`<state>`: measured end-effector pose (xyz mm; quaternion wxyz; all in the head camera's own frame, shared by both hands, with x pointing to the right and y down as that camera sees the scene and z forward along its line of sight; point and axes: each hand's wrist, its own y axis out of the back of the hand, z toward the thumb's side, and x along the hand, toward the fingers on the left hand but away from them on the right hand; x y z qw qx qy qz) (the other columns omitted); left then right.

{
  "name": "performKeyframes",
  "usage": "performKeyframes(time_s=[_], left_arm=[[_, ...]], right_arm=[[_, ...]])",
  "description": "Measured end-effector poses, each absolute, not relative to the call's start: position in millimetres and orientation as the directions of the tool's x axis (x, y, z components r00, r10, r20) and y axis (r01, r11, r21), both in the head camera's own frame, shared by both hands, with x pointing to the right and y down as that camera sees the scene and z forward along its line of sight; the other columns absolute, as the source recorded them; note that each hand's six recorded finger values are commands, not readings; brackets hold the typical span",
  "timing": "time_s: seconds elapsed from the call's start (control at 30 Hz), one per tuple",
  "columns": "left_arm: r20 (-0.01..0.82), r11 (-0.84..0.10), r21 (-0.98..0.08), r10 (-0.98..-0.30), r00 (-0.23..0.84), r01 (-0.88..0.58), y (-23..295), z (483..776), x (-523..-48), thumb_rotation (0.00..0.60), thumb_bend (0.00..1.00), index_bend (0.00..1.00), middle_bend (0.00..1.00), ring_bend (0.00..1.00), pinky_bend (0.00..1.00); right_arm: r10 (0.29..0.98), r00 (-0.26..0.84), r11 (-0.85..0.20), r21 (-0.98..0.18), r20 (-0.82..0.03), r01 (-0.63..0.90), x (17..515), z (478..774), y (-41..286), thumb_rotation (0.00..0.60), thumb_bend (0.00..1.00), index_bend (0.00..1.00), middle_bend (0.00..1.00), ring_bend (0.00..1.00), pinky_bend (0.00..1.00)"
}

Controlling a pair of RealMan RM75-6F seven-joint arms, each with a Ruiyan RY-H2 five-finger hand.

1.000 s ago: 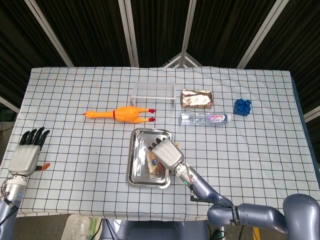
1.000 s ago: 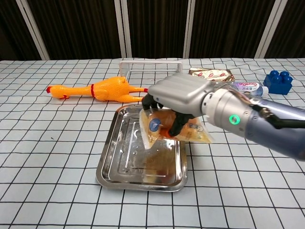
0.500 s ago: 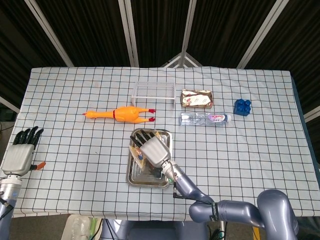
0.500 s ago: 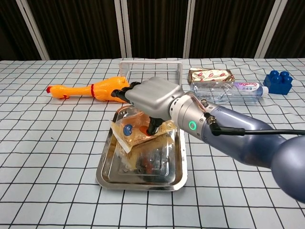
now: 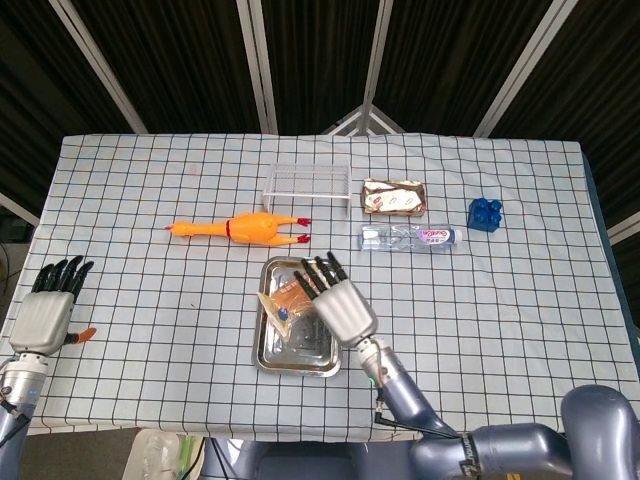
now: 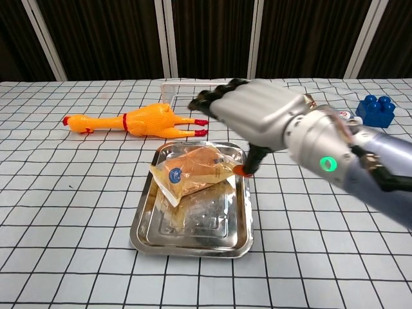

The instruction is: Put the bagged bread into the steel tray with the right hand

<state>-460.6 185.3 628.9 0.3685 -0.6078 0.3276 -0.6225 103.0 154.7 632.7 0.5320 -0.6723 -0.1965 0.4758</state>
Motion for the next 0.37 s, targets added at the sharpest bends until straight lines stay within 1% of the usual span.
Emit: performKeyframes(time_s=[0.07,0.13,0.23,0.27,0.37], left_arm=[[0.506,-0.504,-0.861,-0.862,0.023,0.06,186.8,626.1,-458.2,0.6,0.03,0.0,0.0,0.0,0.0],[0.494,-0.491,-0.869,-0.869,0.042,0.06,189.2,622.7,-454.4,0.6,0.03,0.0,0.0,0.0,0.0],[0.475,-0.472,-0.88,-0.877,0.076,0.06,194.3,618.4,-447.1,0.6,0.02,0.0,0.0,0.0,0.0],[0.469,-0.466,-0.883,-0.879,0.082,0.059,196.4,617.1,-445.1,0.6,0.02,0.0,0.0,0.0,0.0],[0.46,-0.456,-0.888,-0.884,0.084,0.063,202.8,615.4,-439.8,0.6,0.02,0.0,0.0,0.0,0.0]], right_arm=[[0.801,0.433,-0.336,-0.909,-0.413,-0.245,134.5,625.7,153.7,0.6,0.29,0.0,0.0,0.0,0.0],[0.813,0.412,-0.345,-0.911,-0.41,-0.226,158.6,623.7,158.2,0.6,0.29,0.0,0.0,0.0,0.0],[0.837,0.362,-0.378,-0.911,-0.411,-0.163,206.1,623.4,169.7,0.6,0.29,0.0,0.0,0.0,0.0],[0.85,0.331,-0.388,-0.912,-0.41,-0.133,229.2,623.5,174.6,0.6,0.29,0.0,0.0,0.0,0.0],[0.877,0.257,-0.406,-0.912,-0.406,-0.056,286.2,623.5,187.5,0.6,0.29,0.0,0.0,0.0,0.0]])
